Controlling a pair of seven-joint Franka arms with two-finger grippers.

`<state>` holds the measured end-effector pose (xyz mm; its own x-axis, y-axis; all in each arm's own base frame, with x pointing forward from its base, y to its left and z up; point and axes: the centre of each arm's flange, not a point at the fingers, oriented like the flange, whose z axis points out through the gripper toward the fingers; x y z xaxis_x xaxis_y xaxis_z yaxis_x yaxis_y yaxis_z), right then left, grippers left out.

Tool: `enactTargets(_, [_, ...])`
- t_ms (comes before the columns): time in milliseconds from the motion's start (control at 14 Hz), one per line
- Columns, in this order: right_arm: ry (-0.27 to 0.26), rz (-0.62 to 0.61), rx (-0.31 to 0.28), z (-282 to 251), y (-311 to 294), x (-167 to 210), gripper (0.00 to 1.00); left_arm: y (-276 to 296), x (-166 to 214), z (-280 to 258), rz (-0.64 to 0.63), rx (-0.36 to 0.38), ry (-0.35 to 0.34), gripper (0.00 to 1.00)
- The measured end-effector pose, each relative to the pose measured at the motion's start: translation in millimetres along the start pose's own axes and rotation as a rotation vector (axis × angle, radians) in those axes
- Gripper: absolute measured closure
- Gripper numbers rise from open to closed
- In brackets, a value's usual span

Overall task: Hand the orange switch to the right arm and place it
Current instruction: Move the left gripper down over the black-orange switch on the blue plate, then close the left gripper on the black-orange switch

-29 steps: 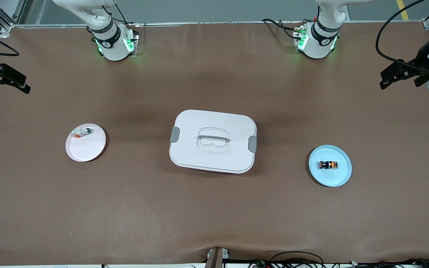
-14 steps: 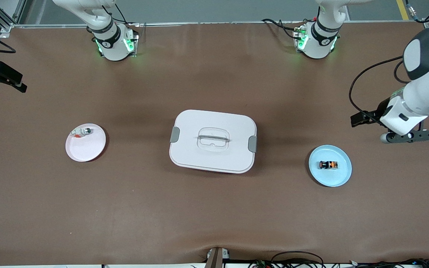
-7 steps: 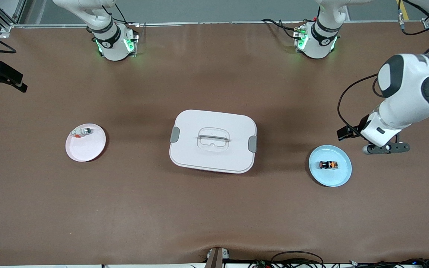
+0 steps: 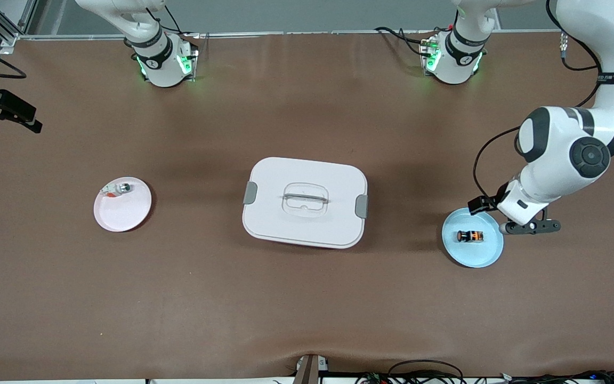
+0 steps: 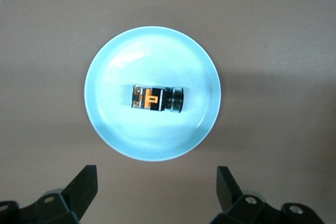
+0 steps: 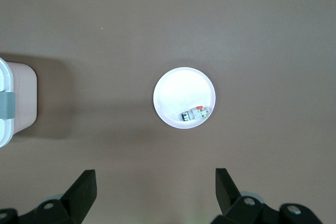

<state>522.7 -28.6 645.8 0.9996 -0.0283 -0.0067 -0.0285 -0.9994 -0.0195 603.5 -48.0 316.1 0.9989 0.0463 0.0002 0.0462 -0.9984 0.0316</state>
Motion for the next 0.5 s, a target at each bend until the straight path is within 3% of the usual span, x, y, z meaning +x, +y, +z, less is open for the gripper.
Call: enactTargets(499, [-0.009,0.001,-0.009,4,1,0,0.0,1,11,75,0.03,0.002,0.046,0.0])
